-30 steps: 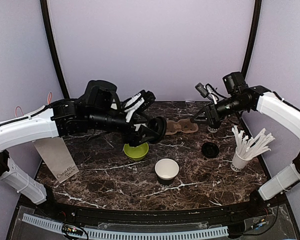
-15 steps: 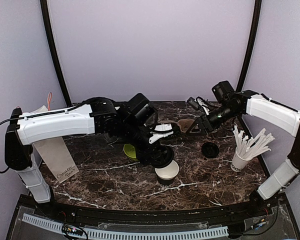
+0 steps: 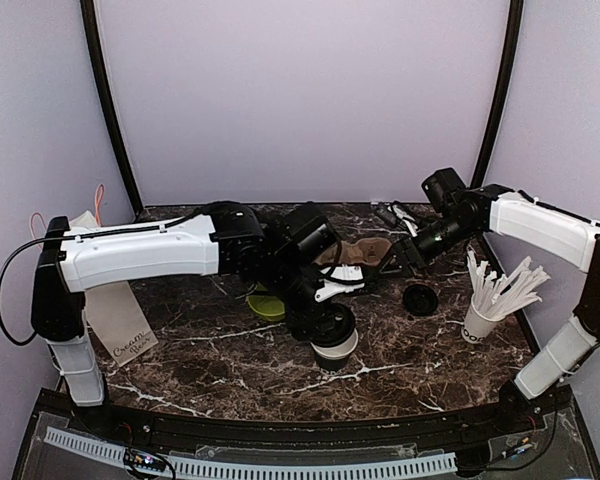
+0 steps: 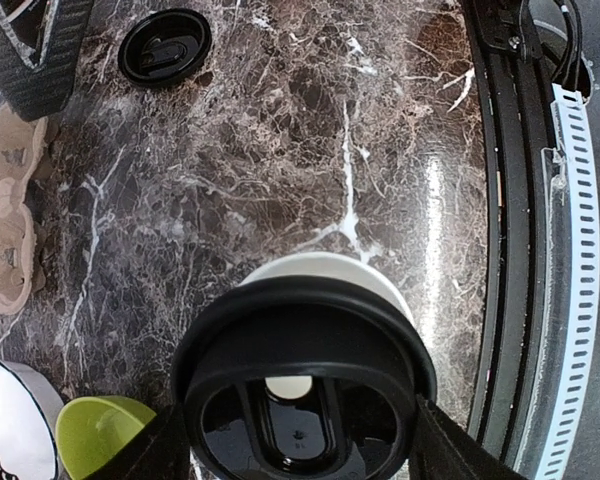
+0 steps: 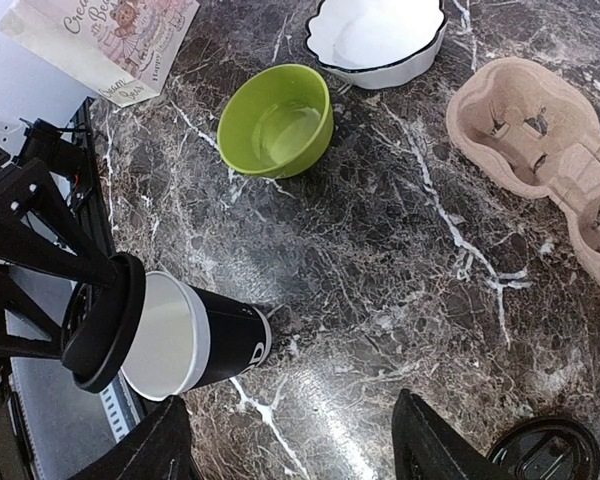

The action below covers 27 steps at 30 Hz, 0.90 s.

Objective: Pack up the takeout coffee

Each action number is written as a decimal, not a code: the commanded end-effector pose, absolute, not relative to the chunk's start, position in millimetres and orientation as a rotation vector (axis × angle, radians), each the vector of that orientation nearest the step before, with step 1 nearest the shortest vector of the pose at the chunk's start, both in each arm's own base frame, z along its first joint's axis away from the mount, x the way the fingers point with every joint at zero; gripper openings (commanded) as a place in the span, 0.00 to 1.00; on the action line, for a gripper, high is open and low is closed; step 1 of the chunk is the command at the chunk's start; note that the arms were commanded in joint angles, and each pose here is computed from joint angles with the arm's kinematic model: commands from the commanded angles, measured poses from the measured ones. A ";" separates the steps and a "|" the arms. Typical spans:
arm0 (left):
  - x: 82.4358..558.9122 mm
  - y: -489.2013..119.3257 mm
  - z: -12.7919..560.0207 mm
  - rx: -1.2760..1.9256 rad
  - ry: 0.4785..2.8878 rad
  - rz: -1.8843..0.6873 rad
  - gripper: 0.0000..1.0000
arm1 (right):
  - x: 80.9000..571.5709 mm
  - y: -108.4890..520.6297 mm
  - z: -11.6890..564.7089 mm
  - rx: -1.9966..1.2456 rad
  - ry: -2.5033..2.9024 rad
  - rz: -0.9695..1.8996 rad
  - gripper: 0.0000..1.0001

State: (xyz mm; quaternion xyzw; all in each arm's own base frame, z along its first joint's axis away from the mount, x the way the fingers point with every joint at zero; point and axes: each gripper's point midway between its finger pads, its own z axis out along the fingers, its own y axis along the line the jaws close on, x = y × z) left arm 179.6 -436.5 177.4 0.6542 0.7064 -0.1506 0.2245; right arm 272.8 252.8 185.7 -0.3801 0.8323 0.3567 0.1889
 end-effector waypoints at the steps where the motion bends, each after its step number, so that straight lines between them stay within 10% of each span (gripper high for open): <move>1: 180.5 -435.7 181.7 1.832 1.935 -0.378 0.65 | 267.2 253.0 178.5 -1.085 2.352 1.023 0.70; 27: 179.6 -442.1 162.0 1.909 1.969 -0.364 0.66 | 265.3 253.6 172.4 -1.101 2.371 1.041 0.70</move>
